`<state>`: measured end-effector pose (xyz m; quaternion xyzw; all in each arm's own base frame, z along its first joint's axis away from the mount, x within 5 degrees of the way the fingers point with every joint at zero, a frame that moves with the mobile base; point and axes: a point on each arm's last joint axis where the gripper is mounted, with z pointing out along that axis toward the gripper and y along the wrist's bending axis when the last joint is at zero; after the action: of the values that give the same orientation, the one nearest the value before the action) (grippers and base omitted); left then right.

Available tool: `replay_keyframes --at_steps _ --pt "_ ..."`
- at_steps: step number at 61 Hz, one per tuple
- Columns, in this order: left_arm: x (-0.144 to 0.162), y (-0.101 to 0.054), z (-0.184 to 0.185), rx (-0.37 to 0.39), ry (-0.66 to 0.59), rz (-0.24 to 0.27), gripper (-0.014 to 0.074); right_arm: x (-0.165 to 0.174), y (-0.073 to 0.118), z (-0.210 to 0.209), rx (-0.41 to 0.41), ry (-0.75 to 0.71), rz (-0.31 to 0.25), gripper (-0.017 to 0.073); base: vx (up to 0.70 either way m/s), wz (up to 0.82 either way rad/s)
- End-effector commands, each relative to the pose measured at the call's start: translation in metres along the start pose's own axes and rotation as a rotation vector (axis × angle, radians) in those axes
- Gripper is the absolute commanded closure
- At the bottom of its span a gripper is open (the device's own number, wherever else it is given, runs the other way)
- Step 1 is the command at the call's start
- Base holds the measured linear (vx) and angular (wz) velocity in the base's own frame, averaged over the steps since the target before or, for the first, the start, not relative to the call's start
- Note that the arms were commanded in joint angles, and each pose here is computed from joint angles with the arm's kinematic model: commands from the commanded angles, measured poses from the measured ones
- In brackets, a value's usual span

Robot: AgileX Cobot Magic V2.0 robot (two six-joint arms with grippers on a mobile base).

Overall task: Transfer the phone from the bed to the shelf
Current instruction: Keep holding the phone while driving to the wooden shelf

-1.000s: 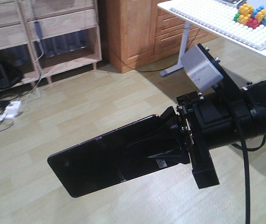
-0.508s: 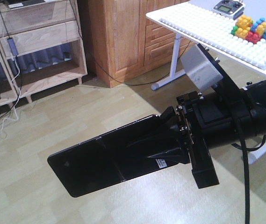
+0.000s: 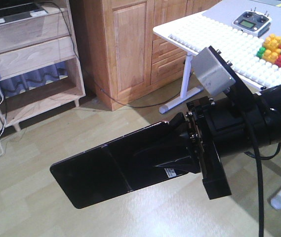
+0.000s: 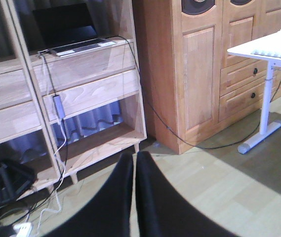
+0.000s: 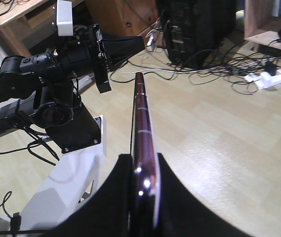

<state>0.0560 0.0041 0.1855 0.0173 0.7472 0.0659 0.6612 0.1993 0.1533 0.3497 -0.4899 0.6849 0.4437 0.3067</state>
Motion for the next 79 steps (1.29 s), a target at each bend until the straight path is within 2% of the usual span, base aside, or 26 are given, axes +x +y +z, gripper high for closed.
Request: replay_keyframes --at_steps 1,33,79 --pt "-0.0146 0.0018 -0.0029 -0.011 -0.106 -0.015 0.0592 -0.0149 0.0177 -0.0088 -0.081 -0.080 -0.030 0.0561 0.46 -0.03" --pt "-0.0146 0.0018 -0.0029 -0.011 -0.106 -0.015 0.0592 -0.0149 0.0177 -0.0088 -0.081 -0.080 -0.030 0.0561 0.44 0.06" --pt "-0.0146 0.0018 -0.0029 -0.011 -0.106 -0.015 0.0592 -0.0149 0.0177 -0.0088 -0.081 -0.080 -0.030 0.0561 0.44 0.25"
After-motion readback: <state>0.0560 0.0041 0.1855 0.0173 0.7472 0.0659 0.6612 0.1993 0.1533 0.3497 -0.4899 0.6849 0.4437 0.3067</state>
